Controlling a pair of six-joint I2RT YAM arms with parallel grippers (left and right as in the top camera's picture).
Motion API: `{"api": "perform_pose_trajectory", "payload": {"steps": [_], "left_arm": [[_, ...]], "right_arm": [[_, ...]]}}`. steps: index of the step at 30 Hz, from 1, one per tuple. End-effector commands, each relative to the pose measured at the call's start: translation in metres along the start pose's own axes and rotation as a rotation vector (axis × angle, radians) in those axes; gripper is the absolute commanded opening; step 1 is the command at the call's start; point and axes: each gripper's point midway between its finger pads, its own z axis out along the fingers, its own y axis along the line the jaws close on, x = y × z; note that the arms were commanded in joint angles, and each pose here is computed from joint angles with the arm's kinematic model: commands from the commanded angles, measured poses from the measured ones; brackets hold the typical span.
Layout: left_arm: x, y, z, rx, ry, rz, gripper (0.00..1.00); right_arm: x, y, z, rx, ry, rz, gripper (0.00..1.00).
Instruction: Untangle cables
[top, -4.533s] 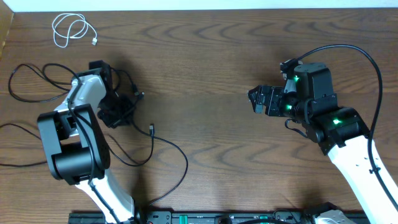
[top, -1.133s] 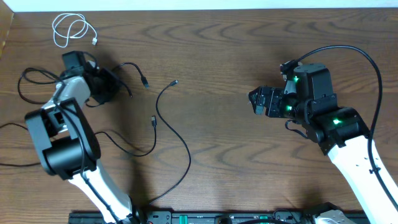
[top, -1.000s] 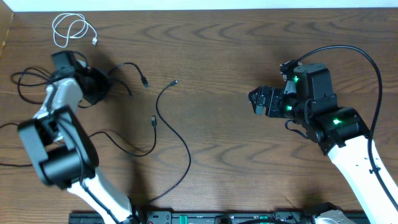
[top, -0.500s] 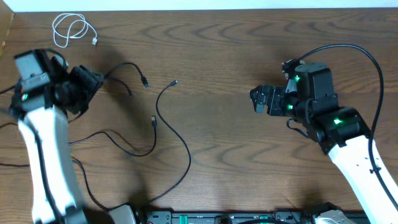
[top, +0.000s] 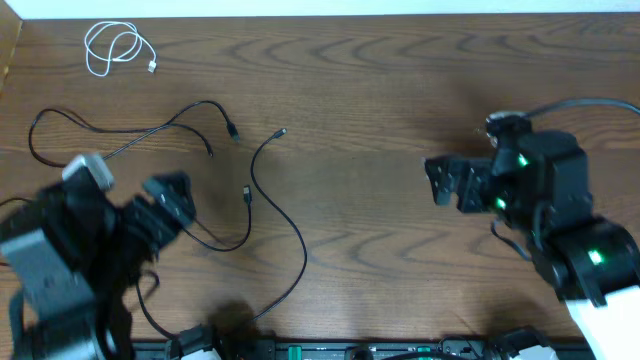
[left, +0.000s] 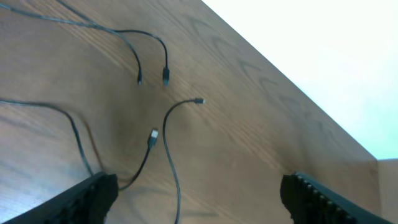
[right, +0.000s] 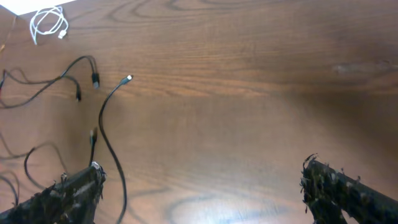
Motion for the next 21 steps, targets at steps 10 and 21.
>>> {"api": "perform_pose_trajectory", "payload": {"steps": [10,21], "left_arm": [[0.035,0.004,-0.025,-0.006,0.028,0.004,0.96],[0.035,0.004,-0.025,-0.006,0.029,0.004,0.96]], "right_arm": [[0.022,-0.001,-0.08,-0.048,-0.205,-0.097,0.96],[0.054,-0.019,-0.066,-0.03,-0.218,-0.071,0.99]]}}
